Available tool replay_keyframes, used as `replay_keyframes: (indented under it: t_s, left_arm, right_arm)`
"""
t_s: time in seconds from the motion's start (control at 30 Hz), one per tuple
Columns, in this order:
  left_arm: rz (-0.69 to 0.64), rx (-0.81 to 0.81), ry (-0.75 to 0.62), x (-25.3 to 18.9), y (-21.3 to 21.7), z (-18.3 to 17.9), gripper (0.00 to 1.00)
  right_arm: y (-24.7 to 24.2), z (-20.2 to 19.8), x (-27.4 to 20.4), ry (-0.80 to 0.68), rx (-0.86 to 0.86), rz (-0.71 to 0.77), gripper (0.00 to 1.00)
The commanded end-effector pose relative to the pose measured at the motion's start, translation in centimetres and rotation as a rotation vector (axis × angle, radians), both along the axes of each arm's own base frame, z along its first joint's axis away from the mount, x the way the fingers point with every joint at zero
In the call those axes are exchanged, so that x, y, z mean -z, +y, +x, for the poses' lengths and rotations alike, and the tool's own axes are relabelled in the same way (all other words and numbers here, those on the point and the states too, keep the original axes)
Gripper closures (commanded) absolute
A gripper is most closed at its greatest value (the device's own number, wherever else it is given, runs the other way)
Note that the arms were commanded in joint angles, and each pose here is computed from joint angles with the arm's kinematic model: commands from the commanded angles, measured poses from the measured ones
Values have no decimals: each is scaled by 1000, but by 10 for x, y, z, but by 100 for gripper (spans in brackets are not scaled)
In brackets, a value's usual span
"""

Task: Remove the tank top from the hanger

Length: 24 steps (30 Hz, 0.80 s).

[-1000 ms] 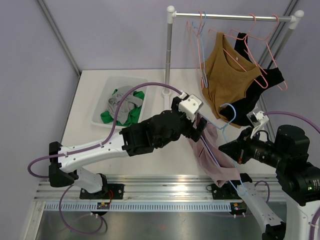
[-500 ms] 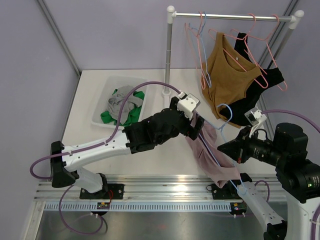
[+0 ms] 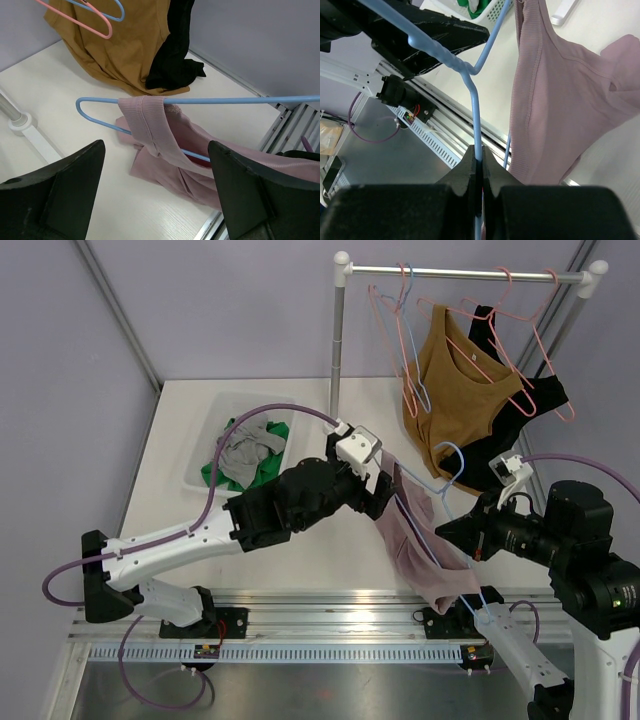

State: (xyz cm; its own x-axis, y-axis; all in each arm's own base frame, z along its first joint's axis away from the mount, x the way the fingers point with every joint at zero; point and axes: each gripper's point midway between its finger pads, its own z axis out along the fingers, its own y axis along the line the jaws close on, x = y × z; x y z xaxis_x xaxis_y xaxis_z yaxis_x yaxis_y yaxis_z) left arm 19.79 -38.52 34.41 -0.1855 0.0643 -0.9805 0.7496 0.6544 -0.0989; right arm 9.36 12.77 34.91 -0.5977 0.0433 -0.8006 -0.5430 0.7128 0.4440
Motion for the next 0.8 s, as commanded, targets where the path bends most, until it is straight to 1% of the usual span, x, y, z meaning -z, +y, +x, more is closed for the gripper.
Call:
replay_keyframes:
  t_s: [0.0,0.07,0.1,0.17,0.43,0.47,0.53,0.57,0.63,0.67,0.73,0.77]
  left_arm:
    - [-70,-2,-17,-18,-2,6,14]
    - [-63,-8,-14,-16,-2,9,16]
    - [-61,-19,-12,-16,-1,14,21]
    - [-52,-23,-5,-12,-2,18,26]
    - [-55,-10,10,-4,-9,28,30]
    - [-49,-16,11,-1,-10,30,35]
    - [-44,-27,14,1,-9,33,47]
    - [-41,-41,16,2,-7,35,61]
    - [-36,-83,21,2,0,40,68]
    - [-31,-119,21,3,6,44,74]
    - [-32,-159,28,2,18,48,80]
    - [-34,-223,31,2,30,57,88]
  right_arm:
    - [11,0,-19,-68,-70,48,100]
    - [12,-1,-20,-67,-80,56,100]
    - [13,-1,-21,-69,-79,58,100]
    - [14,-3,-22,-72,-91,65,100]
    - [23,-12,-32,-87,-162,120,100]
    - [24,-11,-31,-83,-162,119,100]
    - [23,-9,-29,-81,-158,113,100]
    - [23,-8,-28,-77,-155,108,100]
    - [19,-3,-21,-70,-126,79,100]
    - [18,0,-19,-65,-117,70,100]
    - [18,3,-16,-59,-117,63,100]
    - [18,4,-13,-48,-121,63,100]
